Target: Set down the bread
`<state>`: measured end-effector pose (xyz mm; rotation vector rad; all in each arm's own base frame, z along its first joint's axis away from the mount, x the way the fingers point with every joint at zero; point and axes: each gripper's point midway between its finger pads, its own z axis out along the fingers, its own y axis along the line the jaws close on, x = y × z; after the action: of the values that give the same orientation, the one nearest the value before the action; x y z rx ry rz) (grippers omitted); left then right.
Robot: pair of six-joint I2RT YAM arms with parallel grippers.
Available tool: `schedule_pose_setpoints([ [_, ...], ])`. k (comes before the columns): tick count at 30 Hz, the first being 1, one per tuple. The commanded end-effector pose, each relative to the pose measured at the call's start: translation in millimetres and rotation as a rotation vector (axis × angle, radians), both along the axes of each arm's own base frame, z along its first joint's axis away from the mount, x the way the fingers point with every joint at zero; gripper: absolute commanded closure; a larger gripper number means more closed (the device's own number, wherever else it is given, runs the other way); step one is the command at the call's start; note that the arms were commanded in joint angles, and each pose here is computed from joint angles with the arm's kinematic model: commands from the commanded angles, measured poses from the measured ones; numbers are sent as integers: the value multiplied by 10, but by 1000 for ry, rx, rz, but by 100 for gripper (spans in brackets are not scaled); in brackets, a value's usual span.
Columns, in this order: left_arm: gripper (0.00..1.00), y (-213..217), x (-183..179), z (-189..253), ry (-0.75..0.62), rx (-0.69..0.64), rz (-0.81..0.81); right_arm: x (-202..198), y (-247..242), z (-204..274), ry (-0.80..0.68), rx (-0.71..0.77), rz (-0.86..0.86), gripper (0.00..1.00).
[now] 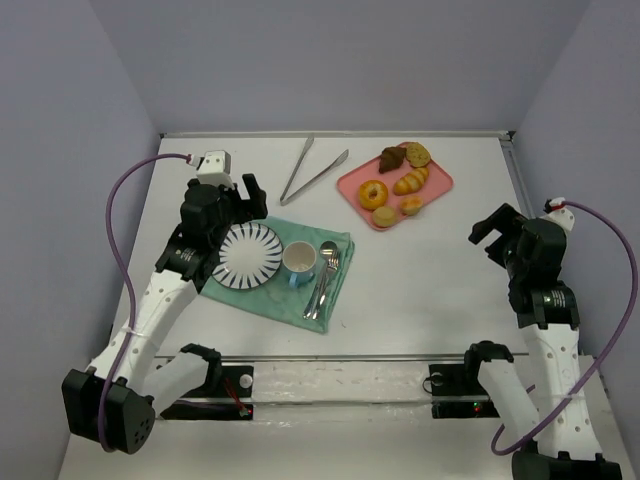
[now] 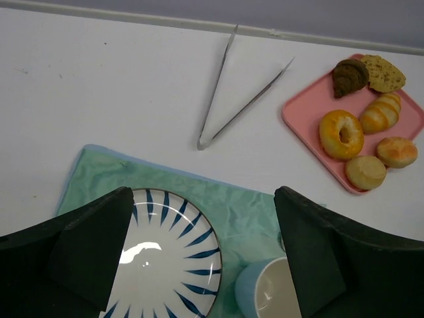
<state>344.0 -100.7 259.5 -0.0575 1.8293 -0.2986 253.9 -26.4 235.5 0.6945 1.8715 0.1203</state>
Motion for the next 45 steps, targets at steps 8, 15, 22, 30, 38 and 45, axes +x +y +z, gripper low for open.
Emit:
schedule_pose_setpoints([
  [8, 1, -115, 68, 229, -99, 29, -84, 66, 68, 247, -86, -16, 57, 0],
  [15, 1, -156, 500, 121, -98, 154, -111, 84, 104, 225, -80, -24, 88, 0],
  [22, 1, -591, 1190, 40, -90, 351, -427, 76, 117, 236, -97, -31, 99, 0],
  [30, 1, -802, 1755, -912, 174, 521, -669, 77, 100, 233, -102, -38, 92, 0],
  [38, 1, -936, 2029, -1413, 286, 522, -760, 111, 68, 184, -83, -41, 76, 0],
  [45, 1, -952, 2072, -1787, 362, 514, -783, 127, 48, 161, -72, -45, 67, 0],
])
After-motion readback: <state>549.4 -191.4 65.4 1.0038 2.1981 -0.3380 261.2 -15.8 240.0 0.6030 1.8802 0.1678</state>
